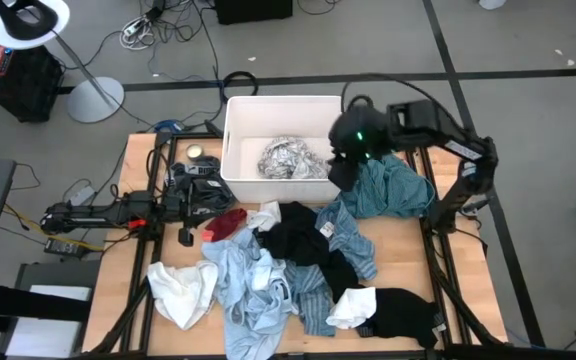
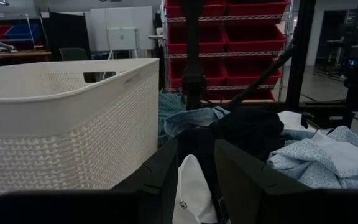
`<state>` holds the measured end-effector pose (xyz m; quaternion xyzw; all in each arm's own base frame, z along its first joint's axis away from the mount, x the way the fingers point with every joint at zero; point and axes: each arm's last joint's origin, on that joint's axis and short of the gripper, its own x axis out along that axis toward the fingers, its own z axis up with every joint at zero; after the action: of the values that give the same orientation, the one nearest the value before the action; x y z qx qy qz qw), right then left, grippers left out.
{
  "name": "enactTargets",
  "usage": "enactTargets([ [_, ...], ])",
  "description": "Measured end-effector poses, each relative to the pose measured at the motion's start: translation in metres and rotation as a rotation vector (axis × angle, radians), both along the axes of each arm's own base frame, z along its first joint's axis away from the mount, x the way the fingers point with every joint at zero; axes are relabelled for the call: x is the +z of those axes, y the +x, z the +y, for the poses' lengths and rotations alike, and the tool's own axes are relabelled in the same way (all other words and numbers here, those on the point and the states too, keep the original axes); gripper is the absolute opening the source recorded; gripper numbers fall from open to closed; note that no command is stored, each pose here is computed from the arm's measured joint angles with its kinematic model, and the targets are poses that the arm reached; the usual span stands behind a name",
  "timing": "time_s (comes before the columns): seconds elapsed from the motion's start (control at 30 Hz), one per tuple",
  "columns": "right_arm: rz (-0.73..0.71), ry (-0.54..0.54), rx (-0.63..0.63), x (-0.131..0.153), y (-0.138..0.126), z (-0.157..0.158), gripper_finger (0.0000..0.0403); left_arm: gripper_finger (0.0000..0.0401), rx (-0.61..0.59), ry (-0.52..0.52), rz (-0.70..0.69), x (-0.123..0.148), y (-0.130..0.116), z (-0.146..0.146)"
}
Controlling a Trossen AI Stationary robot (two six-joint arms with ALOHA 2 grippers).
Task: Sort clothes
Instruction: Put the white towel into the laundry bin
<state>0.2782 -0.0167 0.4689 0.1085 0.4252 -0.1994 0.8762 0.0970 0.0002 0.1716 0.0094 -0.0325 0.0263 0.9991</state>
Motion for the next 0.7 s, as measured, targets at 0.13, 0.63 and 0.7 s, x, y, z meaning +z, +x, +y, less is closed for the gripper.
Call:
enactTargets([
  [0.13, 0.024, 0.005, -0.013, -0.004, -0.003, 0.037, 0.0151, 0.0113, 0.0, 0.0, 0.0, 0.0, 0.0, 0.0],
  [0.63, 0.11, 0.095, -0.25, -0.09, -0.021, 0.166, 0.0149, 0.0113, 0.0, 0.0, -0.001, 0.0, 0.0, 0.0],
  [0.7, 0.13, 0.14, -0.288, -0.107, -0.024, 0.177, 0.015, 0.0113, 0.0, 0.0, 0.0, 0.0, 0.0, 0.0],
])
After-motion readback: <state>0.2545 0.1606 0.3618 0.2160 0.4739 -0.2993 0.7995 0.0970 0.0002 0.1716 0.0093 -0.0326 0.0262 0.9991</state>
